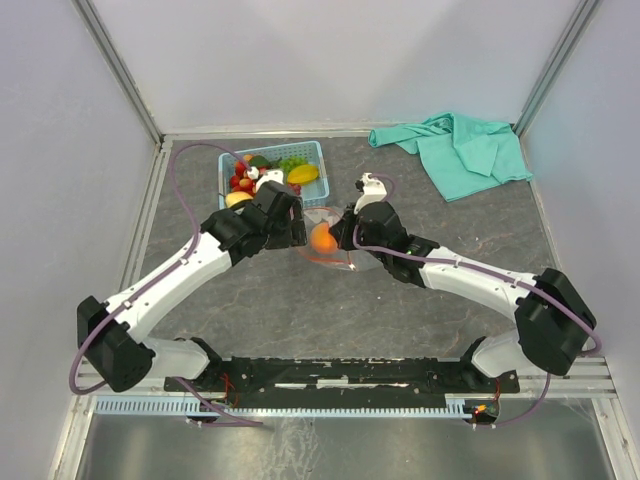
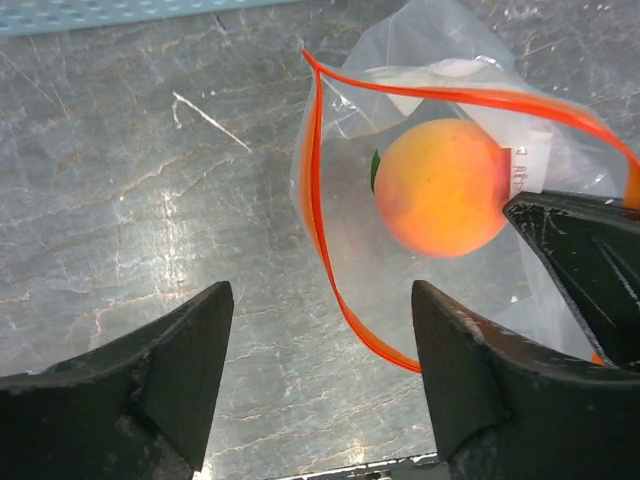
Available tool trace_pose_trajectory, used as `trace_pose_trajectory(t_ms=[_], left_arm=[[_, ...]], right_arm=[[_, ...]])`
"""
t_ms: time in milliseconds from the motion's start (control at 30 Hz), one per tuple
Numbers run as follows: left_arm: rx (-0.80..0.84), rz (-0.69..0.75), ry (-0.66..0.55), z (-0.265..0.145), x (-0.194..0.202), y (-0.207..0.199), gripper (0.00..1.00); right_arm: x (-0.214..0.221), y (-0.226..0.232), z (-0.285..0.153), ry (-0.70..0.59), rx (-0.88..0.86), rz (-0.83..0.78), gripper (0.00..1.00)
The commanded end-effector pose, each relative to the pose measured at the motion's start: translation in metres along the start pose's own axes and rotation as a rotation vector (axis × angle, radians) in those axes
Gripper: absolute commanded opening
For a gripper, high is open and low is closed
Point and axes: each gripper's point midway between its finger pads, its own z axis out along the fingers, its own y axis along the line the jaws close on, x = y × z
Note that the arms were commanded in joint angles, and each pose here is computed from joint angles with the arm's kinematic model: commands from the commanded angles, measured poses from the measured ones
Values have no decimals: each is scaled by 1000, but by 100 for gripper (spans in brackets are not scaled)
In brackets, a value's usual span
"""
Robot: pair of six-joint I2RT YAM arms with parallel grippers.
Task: Place the food in the zip-top bag and seal the zipper
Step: Place the fake fruit in the zipper food storage bag.
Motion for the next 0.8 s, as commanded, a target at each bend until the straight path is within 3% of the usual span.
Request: trace_pose_trajectory(t_ms=[0, 100, 233, 367, 767], left_arm=[[-4, -22, 4, 14, 5, -3, 72], [2, -7, 21, 24, 11, -6, 55], [-19, 21, 24, 35, 14, -4, 42], [21, 34, 15, 29, 4, -14, 10], [259, 17, -94, -47, -64, -63, 3]], right_arm=[[-22, 16, 1, -57, -51, 15, 2], [-22, 16, -1, -53, -49, 8, 2], [-26, 13, -5, -44, -27, -28, 2], [-33, 10, -12, -27, 8, -80, 2], [-78, -14, -61, 57, 218, -390, 3]])
